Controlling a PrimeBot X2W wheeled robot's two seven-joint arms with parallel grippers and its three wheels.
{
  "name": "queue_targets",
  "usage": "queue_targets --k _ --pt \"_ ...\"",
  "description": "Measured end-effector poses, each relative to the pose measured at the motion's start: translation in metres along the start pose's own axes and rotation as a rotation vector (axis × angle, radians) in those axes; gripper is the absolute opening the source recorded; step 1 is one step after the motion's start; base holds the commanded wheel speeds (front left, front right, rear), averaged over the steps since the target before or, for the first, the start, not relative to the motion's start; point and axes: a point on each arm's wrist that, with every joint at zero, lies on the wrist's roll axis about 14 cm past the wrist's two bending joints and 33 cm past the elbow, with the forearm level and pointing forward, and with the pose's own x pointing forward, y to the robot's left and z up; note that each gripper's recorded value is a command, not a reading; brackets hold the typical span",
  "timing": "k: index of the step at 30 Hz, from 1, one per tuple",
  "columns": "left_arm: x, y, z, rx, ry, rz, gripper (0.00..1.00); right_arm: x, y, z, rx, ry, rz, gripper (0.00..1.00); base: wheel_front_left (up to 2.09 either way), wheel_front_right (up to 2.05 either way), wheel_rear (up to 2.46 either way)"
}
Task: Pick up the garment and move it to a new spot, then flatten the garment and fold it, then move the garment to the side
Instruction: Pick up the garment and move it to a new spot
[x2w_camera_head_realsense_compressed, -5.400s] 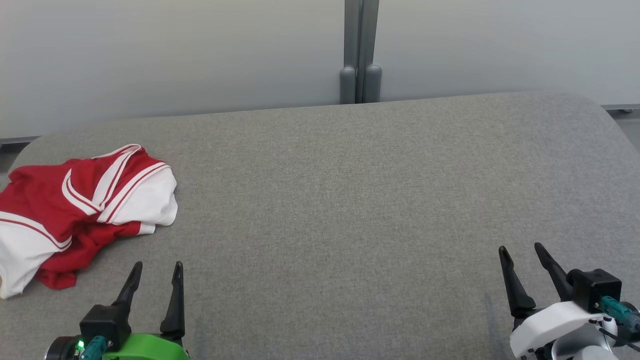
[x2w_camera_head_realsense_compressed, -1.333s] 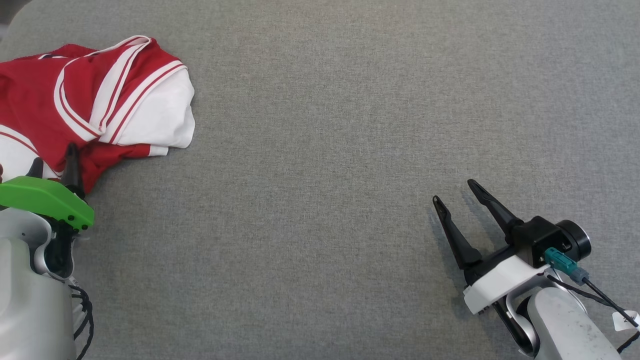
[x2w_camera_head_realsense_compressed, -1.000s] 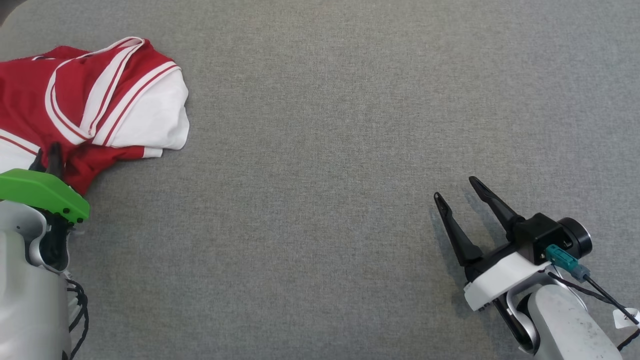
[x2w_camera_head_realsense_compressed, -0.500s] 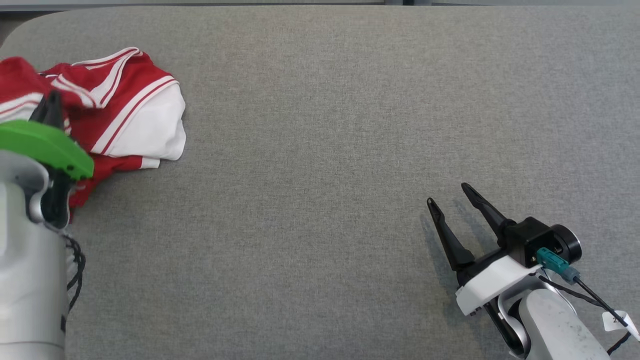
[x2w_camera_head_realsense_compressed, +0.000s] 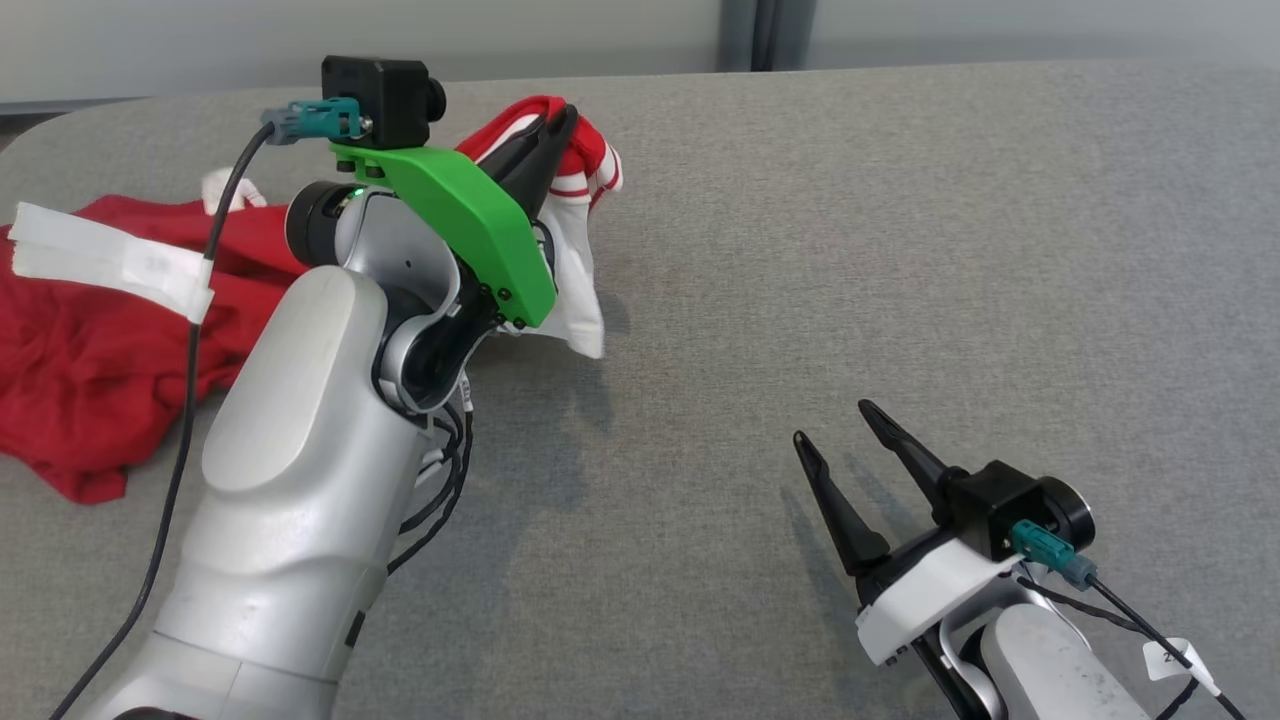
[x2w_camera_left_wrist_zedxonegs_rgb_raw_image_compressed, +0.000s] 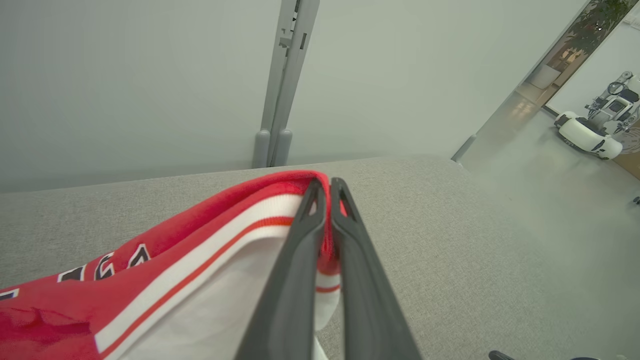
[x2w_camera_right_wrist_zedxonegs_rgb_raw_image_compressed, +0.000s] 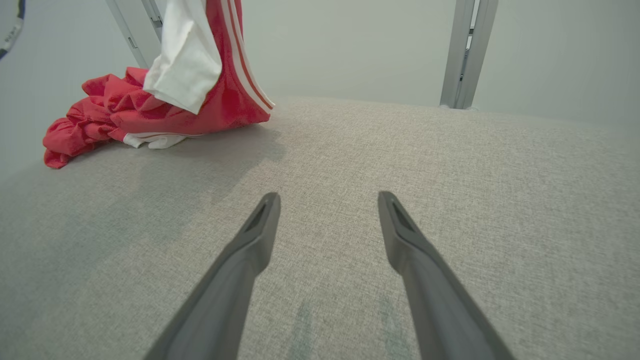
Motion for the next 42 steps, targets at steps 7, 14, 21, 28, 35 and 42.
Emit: queue_targets --k 7,14,21,28,35,42 --pt "0.006 -0.067 -0.018 -0.03 0.095 -0.219 0.0 -0.021 -0.015 0.007 0.013 -0.021 -0.086 1.0 0.0 0.0 0.0" --pt "0.004 -0.146 -0.03 -0.067 0.132 -0.462 0.0 -0.042 -0.037 0.014 0.018 -0.043 -0.19 1.0 0.0 0.0 0.0" --pt "0.012 -0.194 -0.042 -0.024 0.132 -0.558 0.0 -0.069 -0.056 0.017 0.045 -0.063 -0.312 1.0 0.0 0.0 0.0" --pt "0.03 -0.203 -0.085 0.035 0.218 -0.528 1.0 -0.089 -0.065 0.013 0.06 -0.053 -0.387 1.0 0.0 0.0 0.0" --pt "0.045 -0.185 -0.141 0.162 0.351 -0.469 1.0 -0.106 -0.076 0.007 0.088 -0.04 -0.462 1.0 0.0 0.0 0.0" --pt "0.046 -0.169 -0.142 0.242 0.299 -0.458 1.0 -0.1 -0.074 -0.002 0.098 -0.011 -0.44 1.0 0.0 0.0 0.0"
